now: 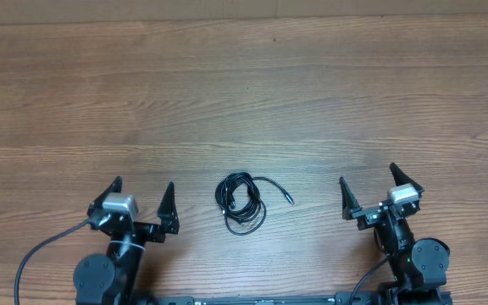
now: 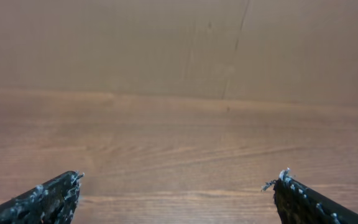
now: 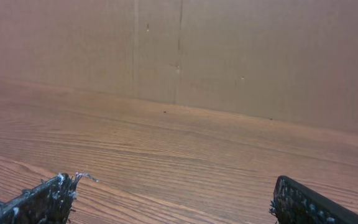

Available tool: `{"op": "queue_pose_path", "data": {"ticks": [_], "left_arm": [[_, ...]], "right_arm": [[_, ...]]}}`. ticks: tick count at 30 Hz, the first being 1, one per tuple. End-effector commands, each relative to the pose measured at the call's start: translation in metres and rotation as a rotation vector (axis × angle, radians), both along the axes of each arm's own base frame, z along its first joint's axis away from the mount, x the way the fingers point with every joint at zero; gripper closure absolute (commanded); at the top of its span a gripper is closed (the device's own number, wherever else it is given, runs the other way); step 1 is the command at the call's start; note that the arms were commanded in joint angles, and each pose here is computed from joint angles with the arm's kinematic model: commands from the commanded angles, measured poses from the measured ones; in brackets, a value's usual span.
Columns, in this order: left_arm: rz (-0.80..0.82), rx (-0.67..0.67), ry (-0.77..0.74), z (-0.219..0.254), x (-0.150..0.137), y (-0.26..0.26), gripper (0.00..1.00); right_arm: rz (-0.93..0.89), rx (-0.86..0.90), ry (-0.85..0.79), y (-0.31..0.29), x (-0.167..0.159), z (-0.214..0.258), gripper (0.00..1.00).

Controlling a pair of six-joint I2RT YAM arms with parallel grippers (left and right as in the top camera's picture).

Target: Untangle cables

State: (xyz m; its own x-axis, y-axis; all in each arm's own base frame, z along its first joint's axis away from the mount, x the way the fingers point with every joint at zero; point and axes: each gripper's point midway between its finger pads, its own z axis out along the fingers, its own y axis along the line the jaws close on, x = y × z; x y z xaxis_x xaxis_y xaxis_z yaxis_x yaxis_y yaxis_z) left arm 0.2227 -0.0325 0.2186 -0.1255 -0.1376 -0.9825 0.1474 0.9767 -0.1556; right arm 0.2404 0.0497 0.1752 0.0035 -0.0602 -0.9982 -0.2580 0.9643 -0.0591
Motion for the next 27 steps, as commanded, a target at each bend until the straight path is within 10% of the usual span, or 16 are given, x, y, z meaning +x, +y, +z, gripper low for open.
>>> {"op": "queue_pose_path", "data": {"ticks": [1,27], "left_arm": [[-0.033,-0.026,0.011,0.017,0.001,-0.007,0.01],[-0.379,-0.121,0.545,0.030,0.046,-0.072,0.00]], "right_arm": [[-0.003,-0.004,-0.004,0.000,0.000,-0.002,0.00],[-0.003,-0.004,-0.004,0.000,0.000,-0.002,0.00]]}}
